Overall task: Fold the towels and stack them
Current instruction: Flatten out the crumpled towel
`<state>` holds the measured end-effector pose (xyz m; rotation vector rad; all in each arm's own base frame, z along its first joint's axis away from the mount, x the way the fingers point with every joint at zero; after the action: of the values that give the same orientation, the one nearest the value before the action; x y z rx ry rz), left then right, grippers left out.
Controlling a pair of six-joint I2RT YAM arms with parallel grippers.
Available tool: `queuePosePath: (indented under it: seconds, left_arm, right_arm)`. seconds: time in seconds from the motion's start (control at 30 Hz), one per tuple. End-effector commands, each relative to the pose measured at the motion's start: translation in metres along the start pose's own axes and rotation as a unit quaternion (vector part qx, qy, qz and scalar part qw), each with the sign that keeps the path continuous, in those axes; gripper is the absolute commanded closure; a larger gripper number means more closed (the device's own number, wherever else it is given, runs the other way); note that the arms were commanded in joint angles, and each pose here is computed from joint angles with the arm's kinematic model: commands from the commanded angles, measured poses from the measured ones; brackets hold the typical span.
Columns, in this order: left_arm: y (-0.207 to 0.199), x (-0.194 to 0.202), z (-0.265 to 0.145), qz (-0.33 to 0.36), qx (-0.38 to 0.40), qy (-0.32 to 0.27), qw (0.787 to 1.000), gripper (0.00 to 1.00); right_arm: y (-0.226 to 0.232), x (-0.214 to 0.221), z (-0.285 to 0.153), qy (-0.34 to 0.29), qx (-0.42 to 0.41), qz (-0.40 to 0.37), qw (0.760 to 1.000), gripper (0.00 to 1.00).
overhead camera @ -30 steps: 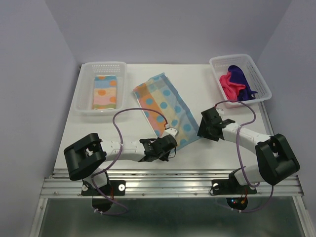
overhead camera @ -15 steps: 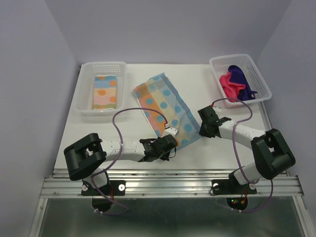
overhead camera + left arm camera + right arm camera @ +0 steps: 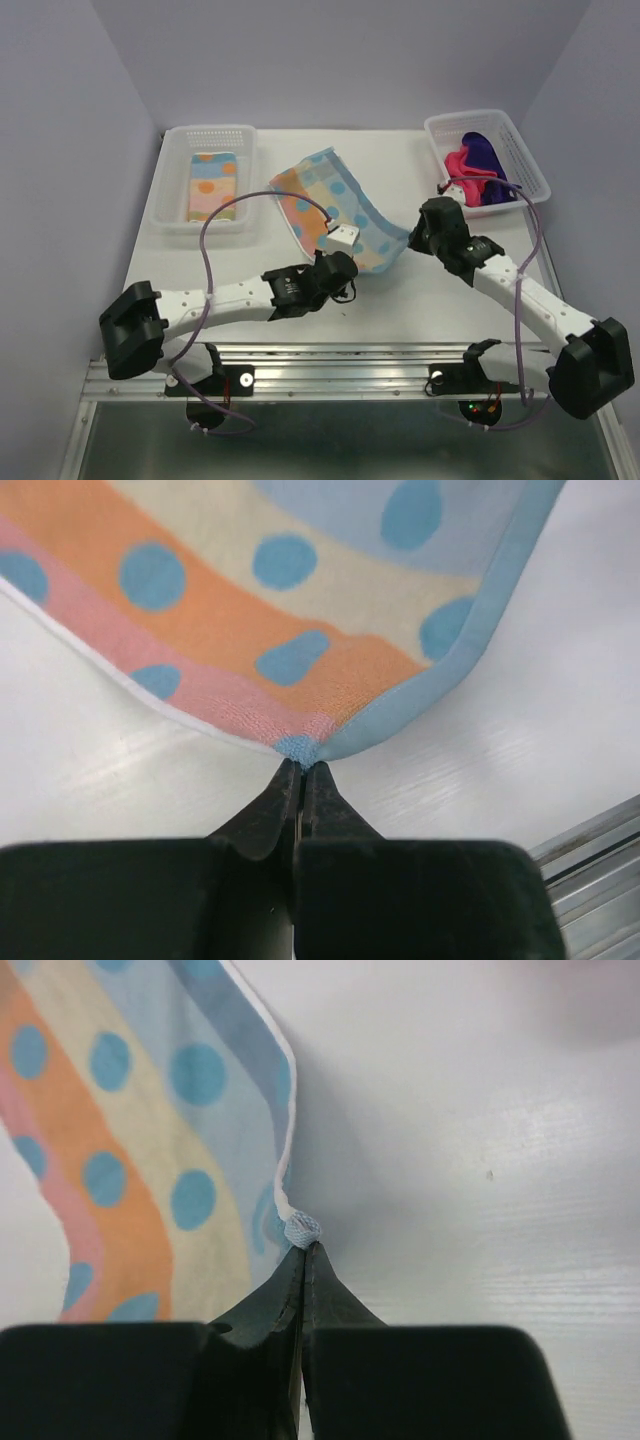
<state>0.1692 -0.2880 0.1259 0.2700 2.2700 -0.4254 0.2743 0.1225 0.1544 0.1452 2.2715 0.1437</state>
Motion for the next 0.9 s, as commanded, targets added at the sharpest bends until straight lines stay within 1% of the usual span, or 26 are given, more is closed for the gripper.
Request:
queuePosePath:
  seconds: [0.0, 0.03, 0.07, 0.13, 0.17, 0.23, 0.27, 0.3, 0.37, 0.4, 0.47, 0.5, 0.57, 0.6, 0.67, 0.77, 0.87]
  left_arm:
    - [-0.021, -0.117, -0.062, -0.041, 0.021, -0.178, 0.983, 1.0]
    - [-0.023, -0.128, -0.07, -0.037, 0.028, -0.192, 0.98, 1.0]
    - [-0.027, -0.15, -0.089, -0.038, 0.047, -0.221, 0.973, 1.0]
    - [-0.03, -0.167, -0.107, -0.03, 0.068, -0.24, 0.968, 1.0]
    - [-0.033, -0.181, -0.123, -0.021, 0.084, -0.257, 0.962, 1.0]
    - [-0.039, -0.194, -0.144, -0.007, 0.123, -0.269, 0.955, 1.0]
    - [-0.042, -0.198, -0.148, 0.001, 0.134, -0.273, 0.953, 1.0]
    - [-0.044, -0.209, -0.166, 0.001, 0.155, -0.286, 0.946, 1.0]
    - [-0.043, -0.218, -0.189, 0.004, 0.181, -0.299, 0.937, 1.0]
    - [-0.044, -0.225, -0.202, 0.002, 0.199, -0.309, 0.93, 1.0]
    - [-0.05, -0.228, -0.222, 0.016, 0.248, -0.313, 0.916, 1.0]
    - [-0.055, -0.23, -0.24, 0.024, 0.291, -0.317, 0.902, 1.0]
    - [-0.059, -0.231, -0.257, 0.031, 0.332, -0.32, 0.887, 1.0]
    - [-0.061, -0.233, -0.269, 0.034, 0.354, -0.324, 0.877, 1.0]
    - [-0.072, -0.228, -0.289, 0.055, 0.418, -0.314, 0.851, 1.0]
    - [-0.075, -0.23, -0.306, 0.062, 0.45, -0.315, 0.833, 1.0]
    - [-0.075, -0.232, -0.313, 0.059, 0.459, -0.318, 0.827, 1.0]
  right_arm:
    - [0.022, -0.078, -0.042, -0.12, -0.049, 0.019, 0.991, 0.99]
    - [0.026, -0.093, -0.054, -0.142, -0.06, 0.024, 0.988, 0.99]
    - [0.027, -0.104, -0.064, -0.159, -0.066, 0.023, 0.985, 0.99]
    - [0.03, -0.132, -0.095, -0.204, -0.086, 0.029, 0.975, 0.99]
    - [0.031, -0.141, -0.105, -0.217, -0.095, 0.03, 0.971, 0.99]
    - [0.033, -0.162, -0.135, -0.255, -0.117, 0.037, 0.959, 0.99]
    - [0.033, -0.163, -0.139, -0.258, -0.121, 0.036, 0.958, 0.99]
    - [0.035, -0.174, -0.155, -0.274, -0.135, 0.039, 0.951, 0.99]
    - [0.036, -0.184, -0.174, -0.291, -0.151, 0.036, 0.944, 0.99]
    - [0.04, -0.193, -0.191, -0.303, -0.173, 0.034, 0.937, 0.99]
    - [0.043, -0.2, -0.211, -0.316, -0.199, 0.026, 0.927, 0.99]
    - [0.048, -0.205, -0.227, -0.324, -0.226, 0.021, 0.918, 0.99]
    - [0.049, -0.21, -0.246, -0.335, -0.247, 0.018, 0.909, 0.99]
    - [0.05, -0.211, -0.255, -0.34, -0.259, 0.017, 0.904, 0.99]
    - [0.049, -0.217, -0.283, -0.356, -0.284, 0.021, 0.89, 0.99]
    - [0.049, -0.215, -0.3, -0.358, -0.308, 0.023, 0.881, 0.99]
    - [0.048, -0.213, -0.314, -0.361, -0.325, 0.023, 0.874, 0.99]
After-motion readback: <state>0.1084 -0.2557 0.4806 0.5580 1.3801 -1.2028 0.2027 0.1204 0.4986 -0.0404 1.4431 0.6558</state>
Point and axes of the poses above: each gripper's point midway between its finger pads, its own z axis out along the fingers, its own y axis along the line the jaws close on, x = y × z, the point moved 4 cm from there along -z, back along the fingers, and after that the axes turned 9 degrees about -z, right-handed, at the moved point
